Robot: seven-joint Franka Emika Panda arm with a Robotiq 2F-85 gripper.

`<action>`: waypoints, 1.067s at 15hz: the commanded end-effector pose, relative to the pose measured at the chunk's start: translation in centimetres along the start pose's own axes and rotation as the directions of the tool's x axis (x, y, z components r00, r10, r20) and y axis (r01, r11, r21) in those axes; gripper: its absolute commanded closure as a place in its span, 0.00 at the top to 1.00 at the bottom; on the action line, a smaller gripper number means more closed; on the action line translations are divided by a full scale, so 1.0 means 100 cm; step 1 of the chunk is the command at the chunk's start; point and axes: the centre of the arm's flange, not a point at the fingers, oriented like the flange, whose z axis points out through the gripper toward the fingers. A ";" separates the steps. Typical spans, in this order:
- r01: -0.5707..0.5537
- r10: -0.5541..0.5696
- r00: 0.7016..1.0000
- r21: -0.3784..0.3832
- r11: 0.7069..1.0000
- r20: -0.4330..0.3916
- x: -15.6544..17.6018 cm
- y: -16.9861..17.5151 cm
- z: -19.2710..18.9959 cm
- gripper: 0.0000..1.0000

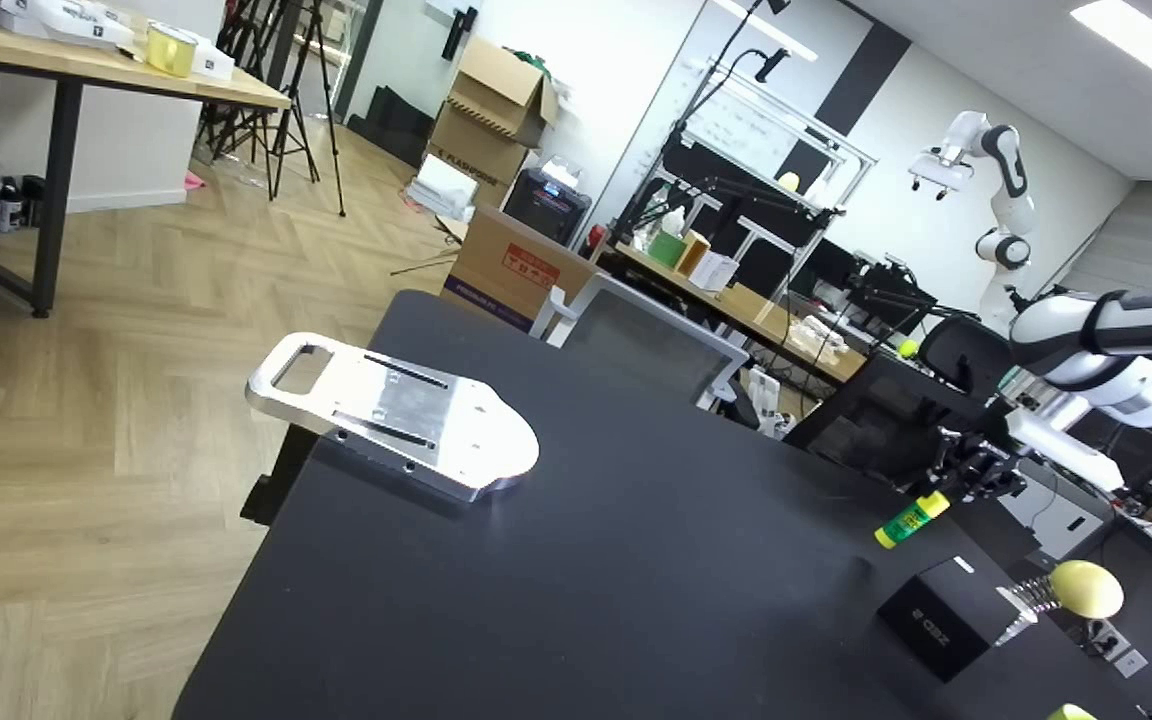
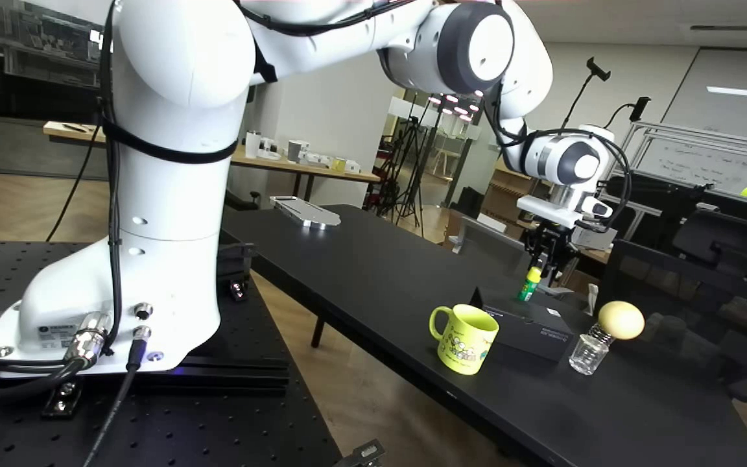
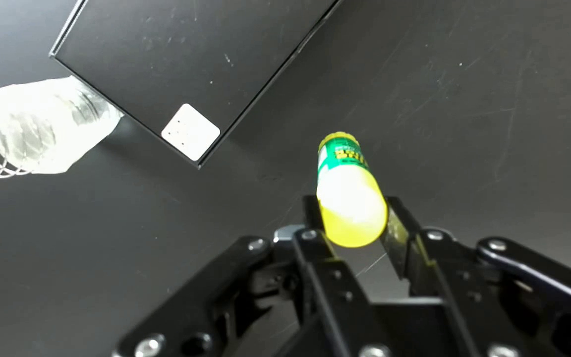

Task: Remove the glue stick from the mug cup and place it on the table

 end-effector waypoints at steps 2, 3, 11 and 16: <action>-0.029 0.029 0.999 -0.022 0.999 0.029 0.033 -0.002 0.007 0.09; -0.028 0.029 0.999 -0.025 0.999 0.041 0.033 -0.002 0.010 0.09; -0.029 0.031 0.996 -0.029 0.999 0.082 0.032 0.001 0.023 0.09; -0.033 0.035 0.995 -0.028 0.999 0.092 0.032 0.003 0.028 0.09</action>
